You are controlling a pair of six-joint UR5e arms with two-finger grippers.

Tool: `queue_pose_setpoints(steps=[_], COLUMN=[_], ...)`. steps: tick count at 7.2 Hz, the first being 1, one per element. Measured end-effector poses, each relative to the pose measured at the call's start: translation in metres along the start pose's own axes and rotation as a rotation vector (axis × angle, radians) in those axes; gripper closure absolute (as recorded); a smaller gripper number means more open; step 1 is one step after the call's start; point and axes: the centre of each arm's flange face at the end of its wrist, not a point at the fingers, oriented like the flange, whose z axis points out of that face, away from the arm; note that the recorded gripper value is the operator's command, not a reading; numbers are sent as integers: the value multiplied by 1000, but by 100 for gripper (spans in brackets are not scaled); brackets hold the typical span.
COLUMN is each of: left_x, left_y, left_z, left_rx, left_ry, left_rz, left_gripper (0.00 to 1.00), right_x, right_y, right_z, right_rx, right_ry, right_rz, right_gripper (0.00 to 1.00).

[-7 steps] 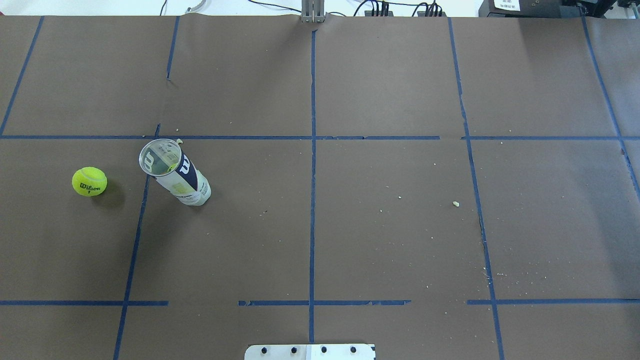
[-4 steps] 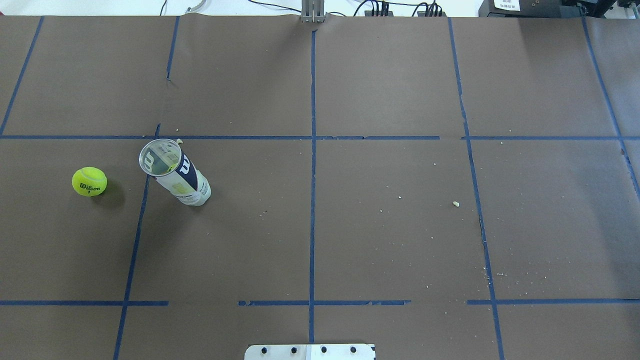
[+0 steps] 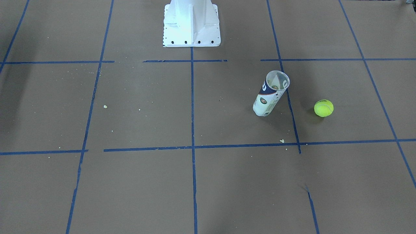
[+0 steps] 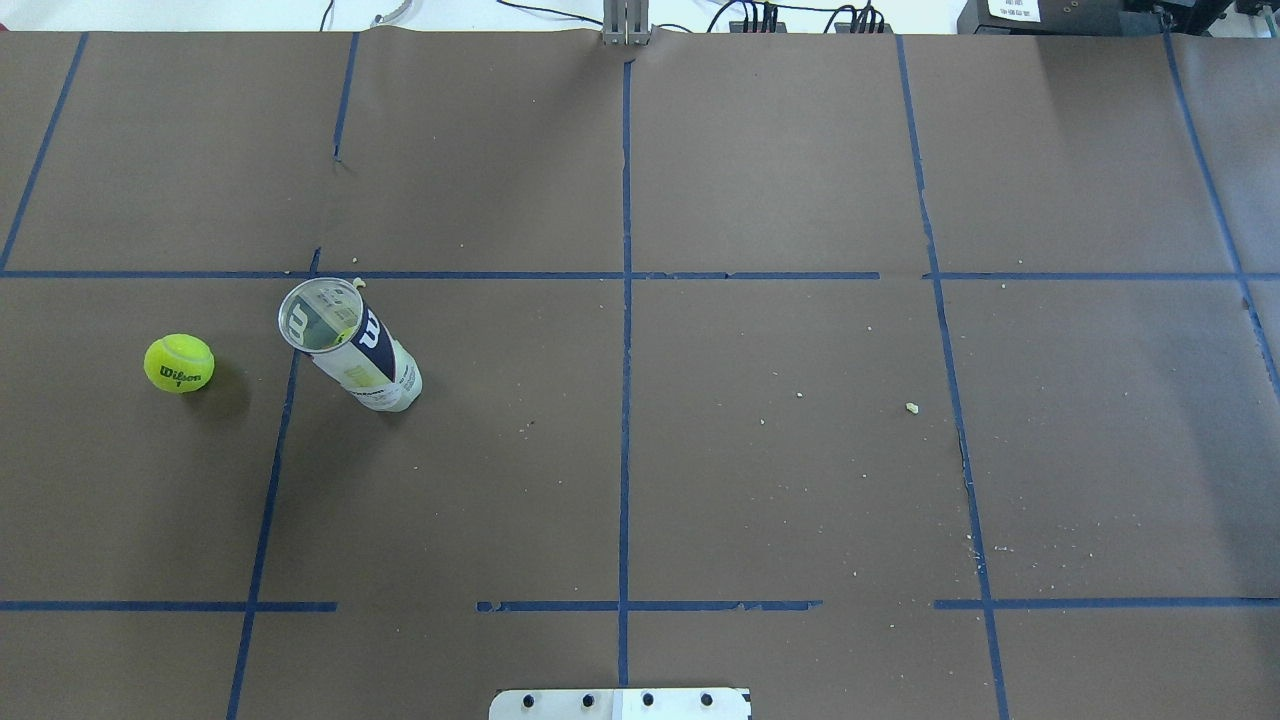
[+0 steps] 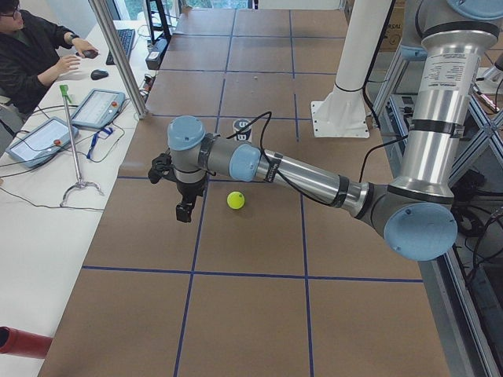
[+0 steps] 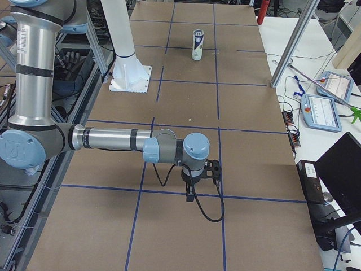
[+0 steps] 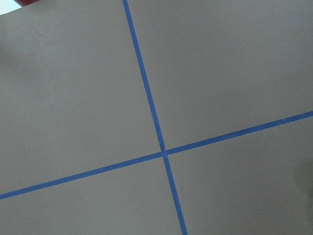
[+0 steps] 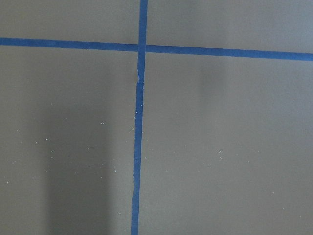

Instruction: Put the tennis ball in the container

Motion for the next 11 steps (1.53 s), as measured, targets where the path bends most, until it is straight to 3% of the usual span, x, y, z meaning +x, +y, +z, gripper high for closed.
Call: queue_pose_setpoints(steps=[2,4,7,9,11], left_x=[55,119,174,175,168], left_y=[17,34,49,55,60], left_z=[24,45,92,129,161], left_rx=[41,49,28,38,44], left_ry=[49,70,31,-7,-4], left_rz=[-166,-251,-269,-261,-245], left_gripper=[0,0,0,0,0], right_x=[0,0,0,0,1], right_y=[0,0,1,1,1], right_z=[0,0,0,1,1], right_rx=[0,-1,-1,-1,-1], right_ry=[0,0,0,0,0], right_rz=[0,1,1,1,1], right_gripper=[0,0,0,0,0])
